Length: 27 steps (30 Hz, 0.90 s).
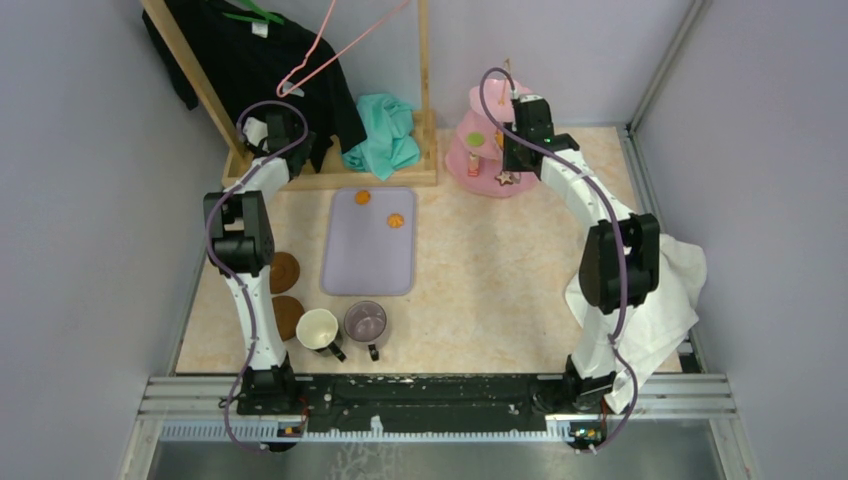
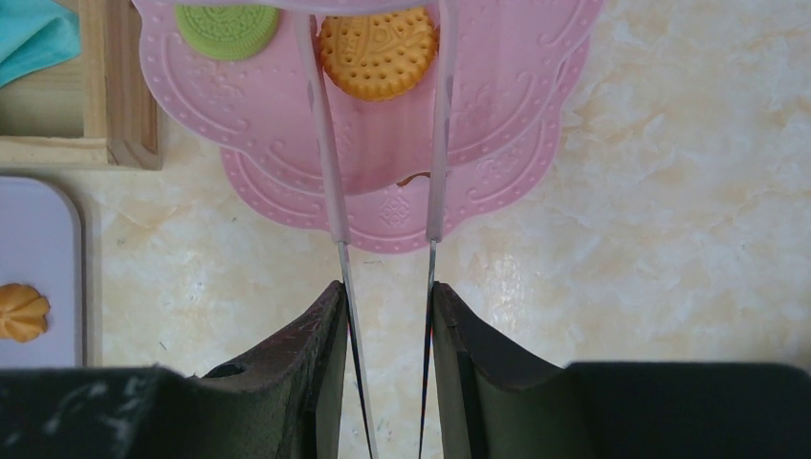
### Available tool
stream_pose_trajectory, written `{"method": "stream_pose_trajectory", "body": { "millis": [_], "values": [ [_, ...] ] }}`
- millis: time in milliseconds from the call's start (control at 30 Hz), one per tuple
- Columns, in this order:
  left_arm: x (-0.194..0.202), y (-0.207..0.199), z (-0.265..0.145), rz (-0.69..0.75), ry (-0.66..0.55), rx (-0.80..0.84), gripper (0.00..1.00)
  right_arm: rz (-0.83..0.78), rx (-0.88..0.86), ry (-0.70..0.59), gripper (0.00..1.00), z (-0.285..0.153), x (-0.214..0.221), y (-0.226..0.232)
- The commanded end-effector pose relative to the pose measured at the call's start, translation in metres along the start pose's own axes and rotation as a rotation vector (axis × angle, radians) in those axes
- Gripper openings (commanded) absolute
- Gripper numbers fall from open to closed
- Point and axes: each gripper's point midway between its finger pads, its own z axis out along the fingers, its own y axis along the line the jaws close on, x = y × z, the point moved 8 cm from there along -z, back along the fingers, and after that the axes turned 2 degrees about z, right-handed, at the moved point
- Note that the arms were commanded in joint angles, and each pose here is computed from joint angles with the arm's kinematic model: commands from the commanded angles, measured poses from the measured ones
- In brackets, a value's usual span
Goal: Serve the afternoon tea
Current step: Place the desert on the desert table.
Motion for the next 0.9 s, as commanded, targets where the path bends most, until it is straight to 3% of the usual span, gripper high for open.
{"method": "stream_pose_trajectory", "body": {
  "millis": [0, 400, 867],
  "values": [
    [-0.0063, -0.0054, 0.0009, 0.008, -0.021, 0.005, 0.8, 0.035, -0.017, -0.08, 0.24, -0.0065, -0.0254, 0.0001],
    [-0.0089, -0.0082, -0.0019, 0.005, -0.026, 0.012, 0.8, 0.054, -0.029, -0.082, 0.37, -0.0085, -0.0239, -0.0009],
    [-0.011, -0.0103, -0.0015, 0.005, -0.031, 0.018, 0.8, 0.062, -0.033, -0.097, 0.39, -0.012, -0.0261, -0.0009]
  ]
}}
